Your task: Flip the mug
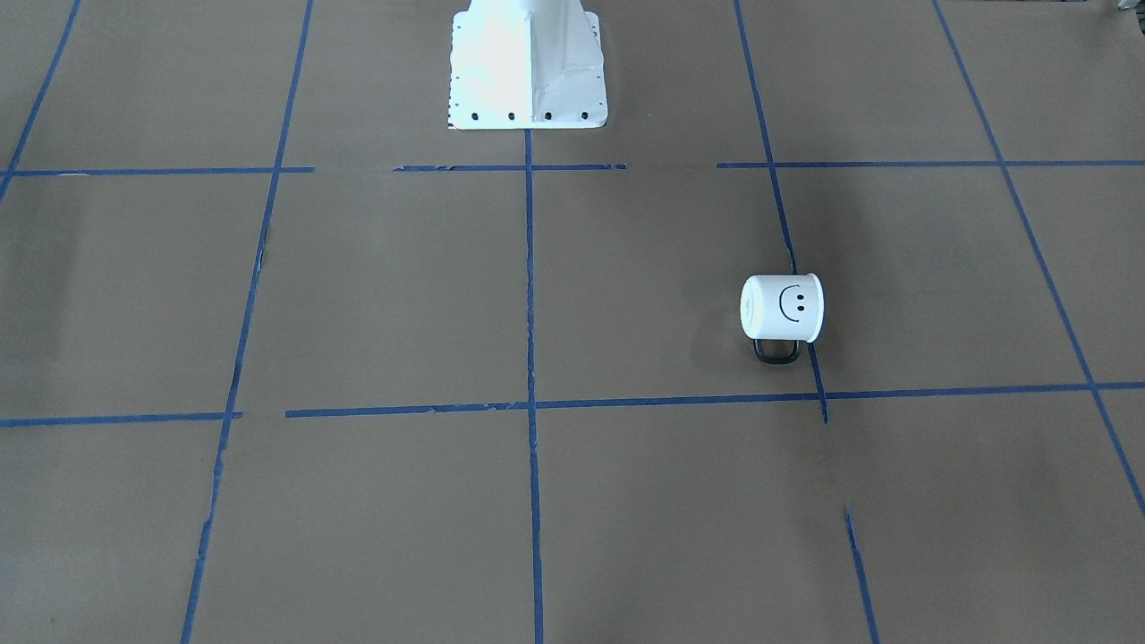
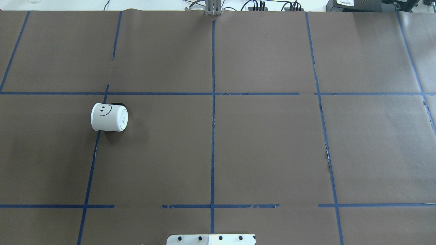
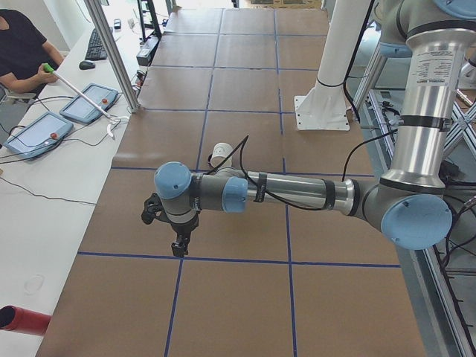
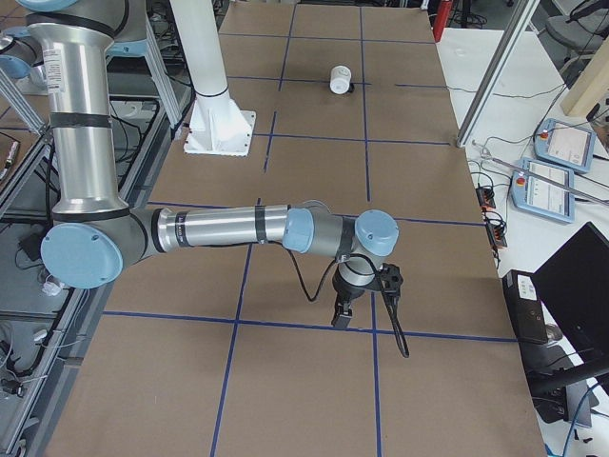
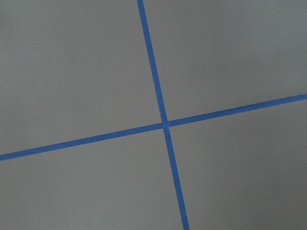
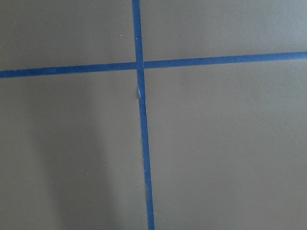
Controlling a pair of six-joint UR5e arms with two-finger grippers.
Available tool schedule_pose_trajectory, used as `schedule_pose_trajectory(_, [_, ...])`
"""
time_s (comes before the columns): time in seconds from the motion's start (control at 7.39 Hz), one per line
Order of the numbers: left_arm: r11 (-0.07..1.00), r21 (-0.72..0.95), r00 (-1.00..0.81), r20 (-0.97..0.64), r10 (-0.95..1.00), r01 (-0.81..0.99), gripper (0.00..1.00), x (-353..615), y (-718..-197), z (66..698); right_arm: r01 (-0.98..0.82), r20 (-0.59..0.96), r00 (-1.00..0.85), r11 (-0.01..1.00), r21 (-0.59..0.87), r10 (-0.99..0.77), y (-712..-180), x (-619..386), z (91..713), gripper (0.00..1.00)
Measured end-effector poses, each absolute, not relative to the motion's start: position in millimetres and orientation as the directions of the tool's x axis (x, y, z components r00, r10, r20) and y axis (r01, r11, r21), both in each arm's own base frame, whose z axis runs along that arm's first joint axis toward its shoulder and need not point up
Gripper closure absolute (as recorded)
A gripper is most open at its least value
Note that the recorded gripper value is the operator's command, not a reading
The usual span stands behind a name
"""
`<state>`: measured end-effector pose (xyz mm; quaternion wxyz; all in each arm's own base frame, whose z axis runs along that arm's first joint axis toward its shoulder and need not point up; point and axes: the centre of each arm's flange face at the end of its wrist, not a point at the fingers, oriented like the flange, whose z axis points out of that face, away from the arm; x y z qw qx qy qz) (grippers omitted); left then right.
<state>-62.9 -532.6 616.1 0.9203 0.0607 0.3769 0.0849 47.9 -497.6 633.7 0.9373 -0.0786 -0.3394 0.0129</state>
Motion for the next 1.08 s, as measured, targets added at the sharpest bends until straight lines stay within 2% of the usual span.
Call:
schedule_pose_trajectory(0.68, [0.973, 0.226, 0.7, -0.686, 0.198, -0.052, 0.0, -56.9, -553.3, 581.8, 0.029, 0.634, 0.769, 0.987, -0.156, 0.078, -497.6, 47.9, 633.7, 0.0])
schedule_pose_trajectory(1.08, [0.933, 0.36, 0.676, -0.689, 0.262, 0.005, 0.0, -13.1, -571.8, 561.4, 0.029, 0.634, 0.769, 0.987, -0.156, 0.077, -497.6, 47.8, 633.7, 0.0])
